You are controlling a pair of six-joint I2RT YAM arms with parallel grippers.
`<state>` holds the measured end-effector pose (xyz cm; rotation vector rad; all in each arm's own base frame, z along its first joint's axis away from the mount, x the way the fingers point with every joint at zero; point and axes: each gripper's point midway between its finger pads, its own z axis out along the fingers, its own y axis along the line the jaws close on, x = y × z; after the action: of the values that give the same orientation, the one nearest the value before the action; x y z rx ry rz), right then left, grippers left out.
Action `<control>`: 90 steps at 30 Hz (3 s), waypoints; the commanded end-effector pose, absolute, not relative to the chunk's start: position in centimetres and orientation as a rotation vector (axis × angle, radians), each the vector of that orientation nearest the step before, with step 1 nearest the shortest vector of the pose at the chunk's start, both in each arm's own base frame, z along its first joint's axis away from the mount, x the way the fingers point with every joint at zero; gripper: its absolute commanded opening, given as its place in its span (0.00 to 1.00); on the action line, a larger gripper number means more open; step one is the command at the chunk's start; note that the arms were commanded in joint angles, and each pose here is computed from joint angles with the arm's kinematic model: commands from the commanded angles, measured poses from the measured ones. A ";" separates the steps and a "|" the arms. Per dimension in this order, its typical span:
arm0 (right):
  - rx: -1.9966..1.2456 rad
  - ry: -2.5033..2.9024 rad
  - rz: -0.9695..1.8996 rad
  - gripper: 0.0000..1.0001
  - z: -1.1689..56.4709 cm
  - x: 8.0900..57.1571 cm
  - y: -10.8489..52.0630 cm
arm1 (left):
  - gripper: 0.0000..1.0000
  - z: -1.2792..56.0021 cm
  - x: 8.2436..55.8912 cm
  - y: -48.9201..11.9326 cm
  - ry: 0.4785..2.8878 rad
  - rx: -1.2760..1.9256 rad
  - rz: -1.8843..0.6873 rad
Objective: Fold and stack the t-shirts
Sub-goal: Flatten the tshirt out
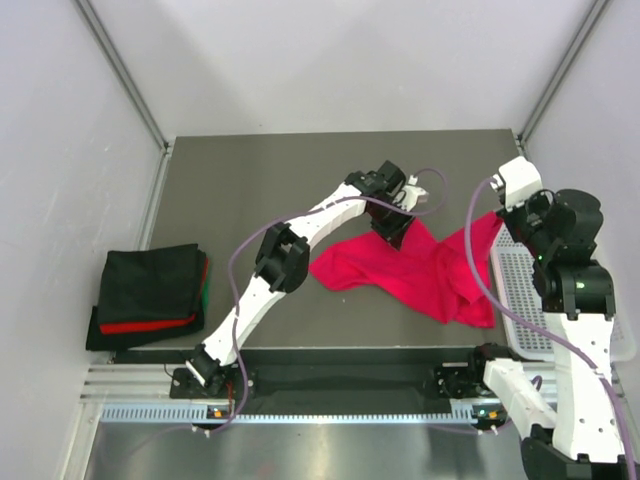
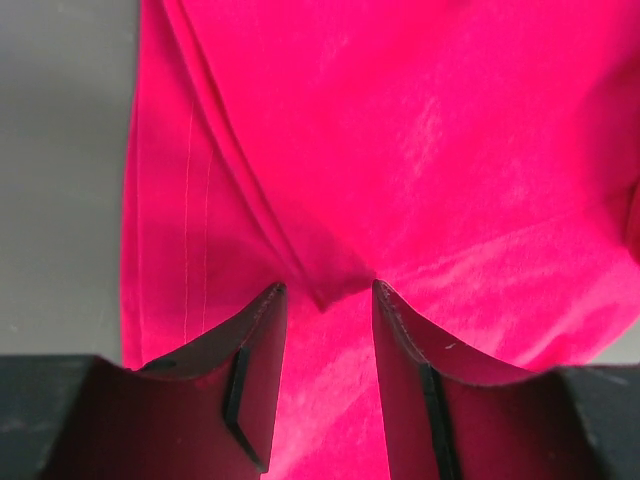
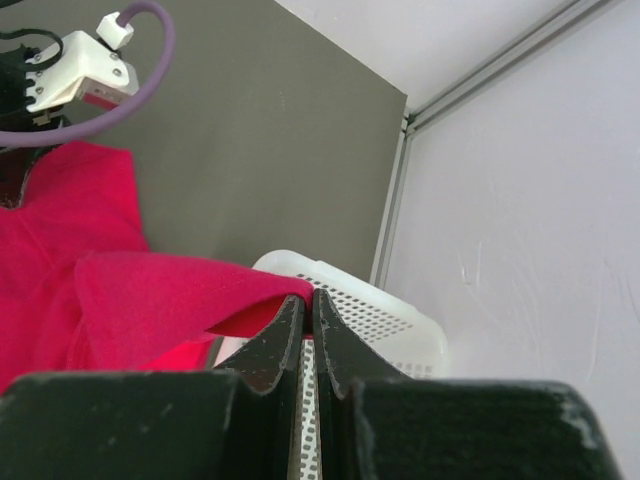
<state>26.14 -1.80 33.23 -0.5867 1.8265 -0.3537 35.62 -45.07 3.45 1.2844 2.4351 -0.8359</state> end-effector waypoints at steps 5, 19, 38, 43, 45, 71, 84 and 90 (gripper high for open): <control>-0.573 1.818 -0.373 0.00 33.1 25.7 -2.3 | 0.43 2.4 35.0 -46.8 2.410 1.316 -0.780; -0.570 1.810 -0.383 0.00 32.9 25.9 -2.4 | 0.00 4.2 36.2 -45.1 2.387 1.320 -0.646; -0.417 1.586 -0.237 0.00 46.4 30.0 -0.5 | 0.00 39.8 34.1 -18.8 1.875 0.827 -0.311; -0.471 1.479 -0.306 0.00 49.6 26.4 -0.4 | 0.00 41.4 30.9 -14.6 1.827 0.825 -0.135; -0.451 1.434 -0.345 0.00 51.0 24.7 -0.8 | 0.00 42.9 29.3 -12.9 1.796 0.792 -0.088; -0.251 0.896 -0.587 0.00 64.1 1.5 -2.3 | 0.00 60.2 13.7 -2.9 1.270 0.454 0.041; -0.359 0.908 -0.669 0.00 66.4 15.4 -2.6 | 0.00 57.2 23.0 -2.3 1.387 0.490 0.308; -0.537 1.129 -0.661 0.00 55.1 28.3 -1.7 | 0.00 44.6 32.1 -4.7 1.641 0.633 0.364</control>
<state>23.04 -1.92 59.41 -0.4594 1.0591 -0.6349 28.21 -4.71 47.83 0.6185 1.6017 0.2787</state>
